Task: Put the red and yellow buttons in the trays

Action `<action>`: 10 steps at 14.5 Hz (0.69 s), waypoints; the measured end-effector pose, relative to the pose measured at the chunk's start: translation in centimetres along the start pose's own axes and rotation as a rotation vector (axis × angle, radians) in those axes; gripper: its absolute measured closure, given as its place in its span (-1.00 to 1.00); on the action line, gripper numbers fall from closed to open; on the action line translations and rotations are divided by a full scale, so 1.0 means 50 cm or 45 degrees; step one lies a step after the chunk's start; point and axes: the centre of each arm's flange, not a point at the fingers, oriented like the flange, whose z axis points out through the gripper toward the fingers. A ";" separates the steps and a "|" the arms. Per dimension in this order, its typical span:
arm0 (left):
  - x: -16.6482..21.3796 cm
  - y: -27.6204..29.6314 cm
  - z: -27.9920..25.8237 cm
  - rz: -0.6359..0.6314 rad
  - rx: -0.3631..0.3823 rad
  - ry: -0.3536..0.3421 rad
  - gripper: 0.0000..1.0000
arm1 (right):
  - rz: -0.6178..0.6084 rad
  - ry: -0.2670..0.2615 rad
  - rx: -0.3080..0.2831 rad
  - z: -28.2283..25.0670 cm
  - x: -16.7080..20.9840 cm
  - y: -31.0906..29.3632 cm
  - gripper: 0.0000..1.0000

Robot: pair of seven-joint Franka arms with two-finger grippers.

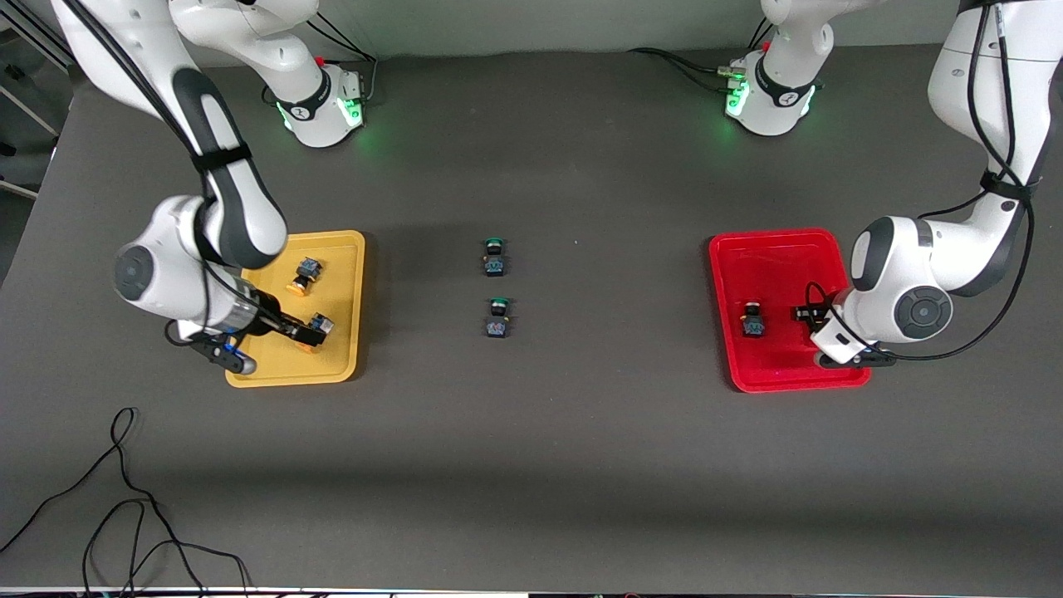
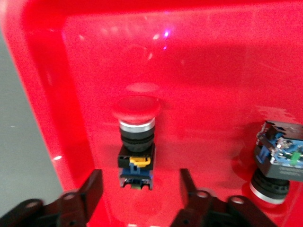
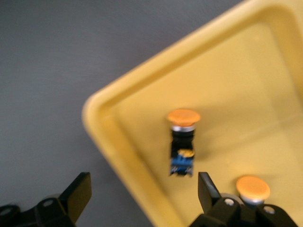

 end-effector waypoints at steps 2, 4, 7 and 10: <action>-0.006 -0.008 -0.066 0.005 0.021 0.023 -0.98 | -0.092 0.033 0.002 -0.117 -0.022 -0.022 -1.00; -0.025 -0.014 -0.155 0.030 0.013 0.069 -1.00 | -0.176 0.064 -0.018 -0.233 -0.054 -0.033 -1.00; -0.091 -0.026 -0.302 0.075 -0.006 0.112 -1.00 | -0.290 0.114 -0.035 -0.370 -0.119 -0.040 -1.00; -0.172 -0.036 -0.451 0.106 -0.014 0.124 -1.00 | -0.392 0.131 -0.044 -0.459 -0.183 -0.028 -1.00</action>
